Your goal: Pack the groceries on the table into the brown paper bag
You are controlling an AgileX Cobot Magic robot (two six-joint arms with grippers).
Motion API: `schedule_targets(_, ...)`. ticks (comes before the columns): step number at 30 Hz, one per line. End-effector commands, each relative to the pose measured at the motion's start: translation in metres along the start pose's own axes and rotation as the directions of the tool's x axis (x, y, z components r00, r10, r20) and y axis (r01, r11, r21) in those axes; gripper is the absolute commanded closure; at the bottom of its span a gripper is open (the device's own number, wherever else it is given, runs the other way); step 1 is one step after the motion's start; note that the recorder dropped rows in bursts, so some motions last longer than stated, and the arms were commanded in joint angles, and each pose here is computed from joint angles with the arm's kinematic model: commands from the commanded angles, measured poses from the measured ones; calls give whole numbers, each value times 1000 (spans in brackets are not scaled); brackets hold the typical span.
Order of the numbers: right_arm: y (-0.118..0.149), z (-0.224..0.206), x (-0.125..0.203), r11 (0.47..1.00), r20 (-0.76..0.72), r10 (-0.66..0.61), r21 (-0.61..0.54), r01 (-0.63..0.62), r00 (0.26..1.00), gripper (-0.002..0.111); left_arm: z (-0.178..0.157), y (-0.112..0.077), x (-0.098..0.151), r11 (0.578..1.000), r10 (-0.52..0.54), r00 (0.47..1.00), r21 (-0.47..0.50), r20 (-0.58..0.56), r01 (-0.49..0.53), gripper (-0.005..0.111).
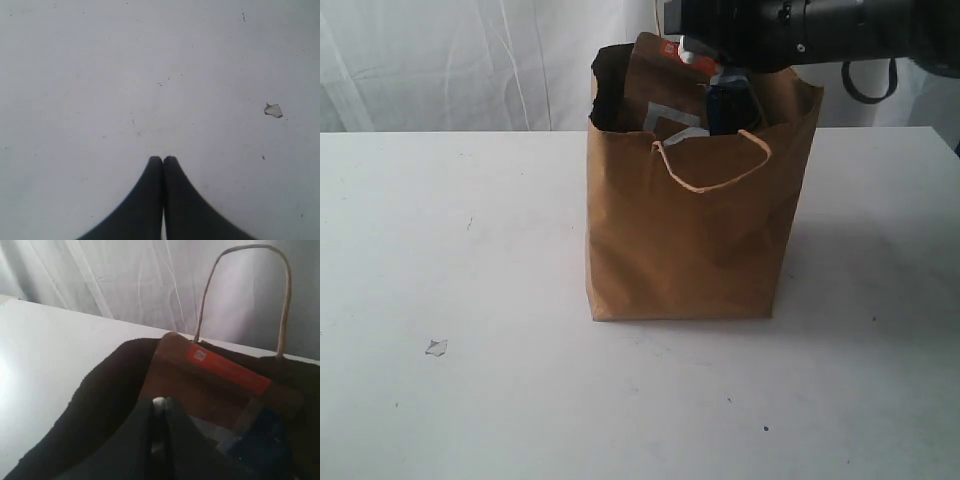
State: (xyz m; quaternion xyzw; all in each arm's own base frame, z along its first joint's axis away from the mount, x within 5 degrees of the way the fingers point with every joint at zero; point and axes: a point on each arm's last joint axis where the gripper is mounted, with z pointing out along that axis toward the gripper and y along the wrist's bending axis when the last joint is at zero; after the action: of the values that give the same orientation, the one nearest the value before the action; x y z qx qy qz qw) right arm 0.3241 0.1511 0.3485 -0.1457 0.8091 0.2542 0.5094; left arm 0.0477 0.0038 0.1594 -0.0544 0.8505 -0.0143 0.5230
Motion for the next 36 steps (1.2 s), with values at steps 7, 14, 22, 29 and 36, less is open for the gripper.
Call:
schedule_targets(7, 1, 7, 8, 996, -65, -92, -16, 91, 994, 72, 1, 1, 5, 1000, 2, 999, -3, -41, -2, 107)
schedule_targets(14, -2, -43, 6, 873, -252, -459, 51, 486, 852, 87, 1, 1, 5, 1000, 2, 999, -3, -41, -2, 107)
schedule_targets(22, -56, -134, 11, 758, -232, -330, 513, 403, 915, 108, 1, 1, 5, 1000, 2, 999, -3, -41, -2, 107)
schedule_targets(29, -50, -197, 46, 770, 123, -321, 611, 183, 939, 108, 1, 1, 5, 1000, 2, 999, -3, -41, -2, 107)
schedule_targets(36, -22, -232, 93, 808, 334, -390, 571, 145, 858, 108, 1, 1, 5, 1000, 2, 999, -3, -41, -2, 107)
